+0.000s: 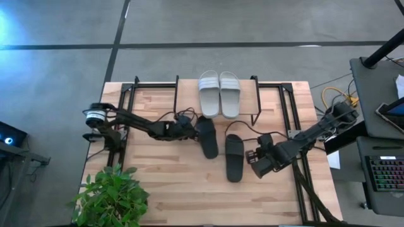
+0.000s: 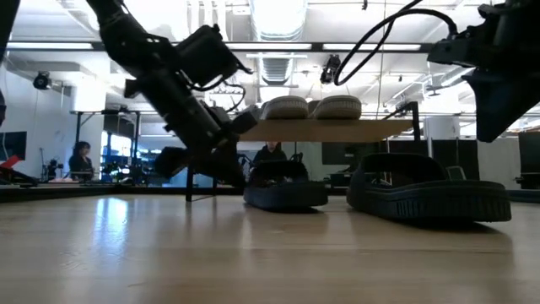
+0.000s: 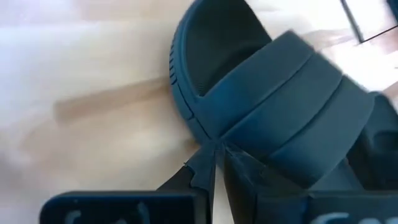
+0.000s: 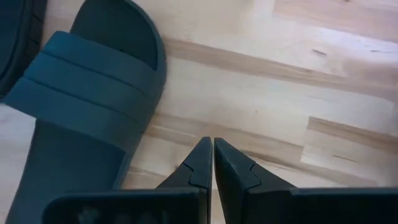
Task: Pick and place slides into the shelf
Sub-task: Adjust the left black slide, then put the right black slide under the shelf
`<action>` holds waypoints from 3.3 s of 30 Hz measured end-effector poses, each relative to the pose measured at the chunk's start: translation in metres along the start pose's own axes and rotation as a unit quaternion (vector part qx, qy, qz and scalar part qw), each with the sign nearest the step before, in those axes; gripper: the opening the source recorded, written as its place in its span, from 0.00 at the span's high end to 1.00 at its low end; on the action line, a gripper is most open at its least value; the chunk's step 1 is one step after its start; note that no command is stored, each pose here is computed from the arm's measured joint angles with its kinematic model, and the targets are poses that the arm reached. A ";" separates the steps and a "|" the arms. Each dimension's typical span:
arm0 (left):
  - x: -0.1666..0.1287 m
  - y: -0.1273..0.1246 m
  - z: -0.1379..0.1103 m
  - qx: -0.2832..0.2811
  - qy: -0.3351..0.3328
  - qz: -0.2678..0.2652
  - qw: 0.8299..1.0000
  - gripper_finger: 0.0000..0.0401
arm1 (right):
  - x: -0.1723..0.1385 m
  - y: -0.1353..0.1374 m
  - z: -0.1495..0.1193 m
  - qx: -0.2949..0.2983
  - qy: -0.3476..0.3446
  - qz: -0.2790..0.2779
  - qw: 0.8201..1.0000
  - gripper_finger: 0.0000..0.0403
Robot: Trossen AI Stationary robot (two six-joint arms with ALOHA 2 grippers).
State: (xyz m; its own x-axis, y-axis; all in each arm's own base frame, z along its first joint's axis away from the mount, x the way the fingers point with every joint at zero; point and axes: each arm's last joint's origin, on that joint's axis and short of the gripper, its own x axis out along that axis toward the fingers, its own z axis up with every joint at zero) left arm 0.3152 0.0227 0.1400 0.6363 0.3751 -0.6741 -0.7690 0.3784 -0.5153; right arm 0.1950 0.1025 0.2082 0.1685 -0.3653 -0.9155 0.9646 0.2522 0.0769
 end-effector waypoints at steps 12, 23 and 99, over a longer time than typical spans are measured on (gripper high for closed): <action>0.000 -0.011 0.010 0.057 0.019 -0.002 0.998 0.96 | -0.003 0.009 -0.003 -0.007 0.023 0.006 1.000 0.98; -0.077 -0.014 0.022 0.112 0.029 -0.013 0.993 0.96 | 0.011 0.031 -0.022 -0.060 0.107 0.069 0.990 0.98; -0.020 -0.008 -0.027 0.090 0.110 -0.007 0.990 0.96 | 0.098 0.009 0.044 -0.044 0.013 0.053 0.998 0.98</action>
State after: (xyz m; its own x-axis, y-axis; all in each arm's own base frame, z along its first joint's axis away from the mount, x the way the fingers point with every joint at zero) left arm 0.3065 -0.0107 0.1432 0.6026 0.1822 -0.7769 -0.7238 0.5347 -0.4360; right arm 0.2288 0.0296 0.1368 0.2618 -0.3096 -0.9141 0.9199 0.3665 0.1393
